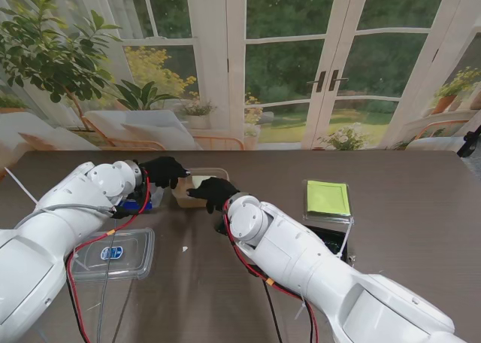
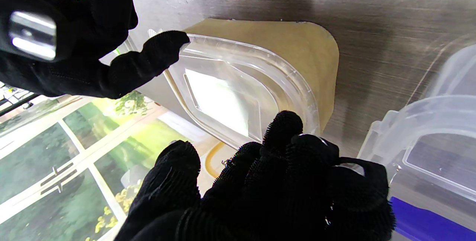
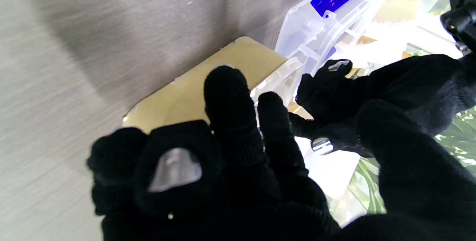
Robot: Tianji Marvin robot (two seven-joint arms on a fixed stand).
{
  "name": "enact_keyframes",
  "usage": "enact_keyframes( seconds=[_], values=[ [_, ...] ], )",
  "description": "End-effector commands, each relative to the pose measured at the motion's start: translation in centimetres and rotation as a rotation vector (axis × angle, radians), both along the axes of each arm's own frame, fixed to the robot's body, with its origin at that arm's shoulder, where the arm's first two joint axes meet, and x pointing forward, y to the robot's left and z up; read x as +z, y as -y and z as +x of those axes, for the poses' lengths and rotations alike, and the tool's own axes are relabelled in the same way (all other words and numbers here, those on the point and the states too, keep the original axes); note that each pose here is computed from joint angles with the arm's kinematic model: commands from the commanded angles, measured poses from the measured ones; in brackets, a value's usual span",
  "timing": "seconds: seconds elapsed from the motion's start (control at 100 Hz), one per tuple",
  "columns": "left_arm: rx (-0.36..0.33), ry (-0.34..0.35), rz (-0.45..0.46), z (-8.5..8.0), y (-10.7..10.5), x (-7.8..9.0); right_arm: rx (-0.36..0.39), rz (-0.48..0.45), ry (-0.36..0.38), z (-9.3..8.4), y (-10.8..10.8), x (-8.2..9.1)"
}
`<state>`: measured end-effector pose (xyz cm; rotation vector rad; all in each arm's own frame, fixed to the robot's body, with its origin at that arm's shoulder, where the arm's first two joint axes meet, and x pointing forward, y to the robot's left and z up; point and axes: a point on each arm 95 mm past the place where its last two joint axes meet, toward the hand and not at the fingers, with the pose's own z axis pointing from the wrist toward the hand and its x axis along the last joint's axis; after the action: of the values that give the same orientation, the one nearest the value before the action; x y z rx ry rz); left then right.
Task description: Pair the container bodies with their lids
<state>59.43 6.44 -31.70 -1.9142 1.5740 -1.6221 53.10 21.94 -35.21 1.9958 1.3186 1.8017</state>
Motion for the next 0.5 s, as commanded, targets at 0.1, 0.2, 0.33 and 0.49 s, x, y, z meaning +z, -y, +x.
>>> enact_keyframes(
  seconds=[0.1, 0.2, 0.33, 0.49],
  values=[
    [-0.014, -0.016, 0.003, -0.14, 0.23, -0.01, 0.015, 0.002, -0.007, -0.21, -0.45, 0.10],
    [-0.011, -0.021, 0.004, -0.24, 0.23, -0.14, 0.010, -0.012, -0.006, -0.09, -0.50, -0.09],
    [-0.010, -0.026, 0.007, -0.33, 0.25, -0.18, 0.011, -0.029, -0.013, 0.05, -0.53, -0.48],
    [-0.006, -0.028, 0.008, -0.39, 0.29, -0.17, 0.011, -0.034, -0.019, 0.10, -0.58, -0.76]
  ],
)
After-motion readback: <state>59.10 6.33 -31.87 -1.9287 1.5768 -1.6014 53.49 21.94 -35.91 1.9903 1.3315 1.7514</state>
